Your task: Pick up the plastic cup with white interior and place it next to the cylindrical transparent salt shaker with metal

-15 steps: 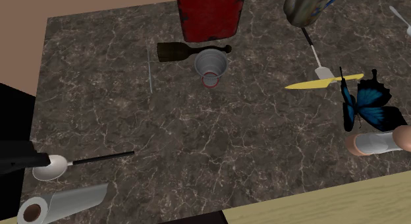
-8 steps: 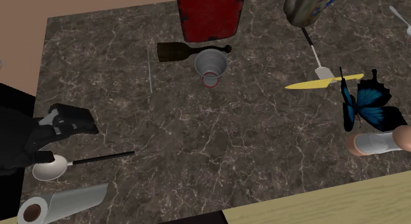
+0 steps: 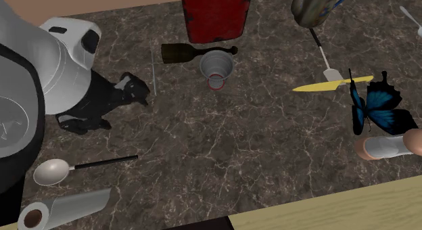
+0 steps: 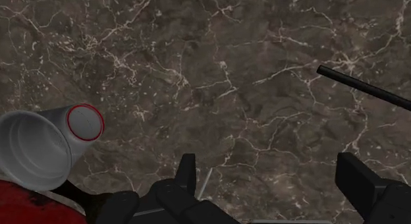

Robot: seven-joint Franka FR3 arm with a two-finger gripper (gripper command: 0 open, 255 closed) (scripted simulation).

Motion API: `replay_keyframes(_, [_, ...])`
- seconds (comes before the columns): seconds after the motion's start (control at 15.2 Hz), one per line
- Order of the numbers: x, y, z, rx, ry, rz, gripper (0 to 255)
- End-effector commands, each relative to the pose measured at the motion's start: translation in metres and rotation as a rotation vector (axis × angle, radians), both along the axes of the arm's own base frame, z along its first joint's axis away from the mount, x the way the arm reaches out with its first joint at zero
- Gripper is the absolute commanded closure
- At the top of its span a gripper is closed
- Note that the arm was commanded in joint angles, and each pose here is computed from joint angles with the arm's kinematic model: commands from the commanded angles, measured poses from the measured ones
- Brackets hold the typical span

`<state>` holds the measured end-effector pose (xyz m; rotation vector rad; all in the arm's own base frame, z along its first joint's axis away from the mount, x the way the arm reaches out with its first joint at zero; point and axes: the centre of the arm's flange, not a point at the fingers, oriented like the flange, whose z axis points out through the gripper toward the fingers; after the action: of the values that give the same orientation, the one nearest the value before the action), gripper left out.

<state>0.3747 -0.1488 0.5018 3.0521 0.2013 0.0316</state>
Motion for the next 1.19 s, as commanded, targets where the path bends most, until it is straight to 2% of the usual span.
replay_keyframes(0.0, [0.008, -0.023, -0.009, -0.002, 0.0, 0.002, 0])
replay_keyframes(1.12, [0.089, -0.215, -0.089, -0.012, 0.005, 0.012, 0])
